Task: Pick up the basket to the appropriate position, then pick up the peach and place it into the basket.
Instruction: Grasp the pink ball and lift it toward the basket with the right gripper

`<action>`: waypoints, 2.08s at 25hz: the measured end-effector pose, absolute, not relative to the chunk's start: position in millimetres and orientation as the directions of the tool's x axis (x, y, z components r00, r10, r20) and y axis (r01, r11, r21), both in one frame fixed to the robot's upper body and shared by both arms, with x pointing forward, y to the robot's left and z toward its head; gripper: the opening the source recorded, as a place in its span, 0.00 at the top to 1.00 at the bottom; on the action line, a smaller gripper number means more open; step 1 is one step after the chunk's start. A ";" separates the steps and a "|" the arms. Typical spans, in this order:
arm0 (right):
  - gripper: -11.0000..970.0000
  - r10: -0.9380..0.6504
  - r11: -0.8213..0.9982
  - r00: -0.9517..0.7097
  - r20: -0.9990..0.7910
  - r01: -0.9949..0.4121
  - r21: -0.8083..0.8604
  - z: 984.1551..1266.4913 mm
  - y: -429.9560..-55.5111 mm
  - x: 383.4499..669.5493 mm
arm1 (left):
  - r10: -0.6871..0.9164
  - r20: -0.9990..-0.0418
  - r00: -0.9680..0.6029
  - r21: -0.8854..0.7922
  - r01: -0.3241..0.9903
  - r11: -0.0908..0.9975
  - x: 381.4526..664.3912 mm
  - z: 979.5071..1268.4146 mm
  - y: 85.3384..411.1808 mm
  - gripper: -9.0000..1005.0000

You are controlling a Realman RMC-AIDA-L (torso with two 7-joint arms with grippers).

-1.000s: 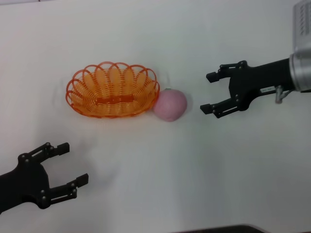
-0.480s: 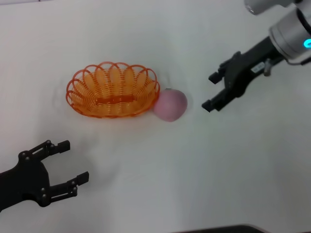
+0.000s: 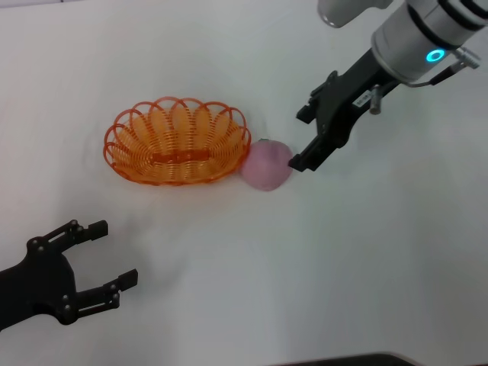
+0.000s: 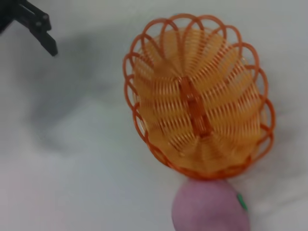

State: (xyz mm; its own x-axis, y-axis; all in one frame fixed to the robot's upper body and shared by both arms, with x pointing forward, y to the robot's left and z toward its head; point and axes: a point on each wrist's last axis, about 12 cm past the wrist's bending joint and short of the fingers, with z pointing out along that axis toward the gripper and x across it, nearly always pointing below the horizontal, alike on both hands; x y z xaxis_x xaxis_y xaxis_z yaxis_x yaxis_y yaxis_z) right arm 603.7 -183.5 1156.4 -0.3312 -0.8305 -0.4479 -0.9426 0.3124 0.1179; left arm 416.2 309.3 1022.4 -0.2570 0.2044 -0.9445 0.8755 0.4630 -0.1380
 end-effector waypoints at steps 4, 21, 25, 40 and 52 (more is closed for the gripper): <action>0.02 -0.814 0.306 -0.333 -0.476 -0.942 0.134 1153.1 -177.2 602.8 | 0.205 -0.945 -0.256 -0.137 0.875 0.464 416.3 1022.5 309.5 0.13; 0.03 -0.829 0.307 -0.327 -0.454 -0.944 0.121 1119.4 -158.7 605.0 | 0.205 -0.943 -0.260 -0.137 0.871 0.473 415.9 1021.1 309.8 0.13; 0.04 -0.825 0.315 -0.335 -0.455 -0.941 0.122 1118.4 -157.7 605.3 | 0.205 -0.944 -0.260 -0.138 0.871 0.472 416.3 1021.2 309.5 0.13; 0.48 -0.826 0.328 -0.345 -0.445 -0.937 0.117 1116.1 -157.5 605.1 | 0.206 -0.943 -0.261 -0.138 0.872 0.471 416.8 1021.2 309.3 0.13; 0.74 -0.832 0.325 -0.353 -0.428 -0.935 0.140 1119.0 -161.6 601.3 | 0.204 -0.944 -0.260 -0.139 0.873 0.468 417.1 1021.5 308.8 0.13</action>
State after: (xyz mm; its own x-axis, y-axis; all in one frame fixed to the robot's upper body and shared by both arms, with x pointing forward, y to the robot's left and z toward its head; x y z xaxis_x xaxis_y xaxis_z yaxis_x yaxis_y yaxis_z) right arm 601.3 -161.6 1119.0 -0.3532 -0.8320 -0.4278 -0.9353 0.3253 0.1395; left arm 417.1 308.8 1021.5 -0.2596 0.2041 -0.9439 0.8728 0.4680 -0.1388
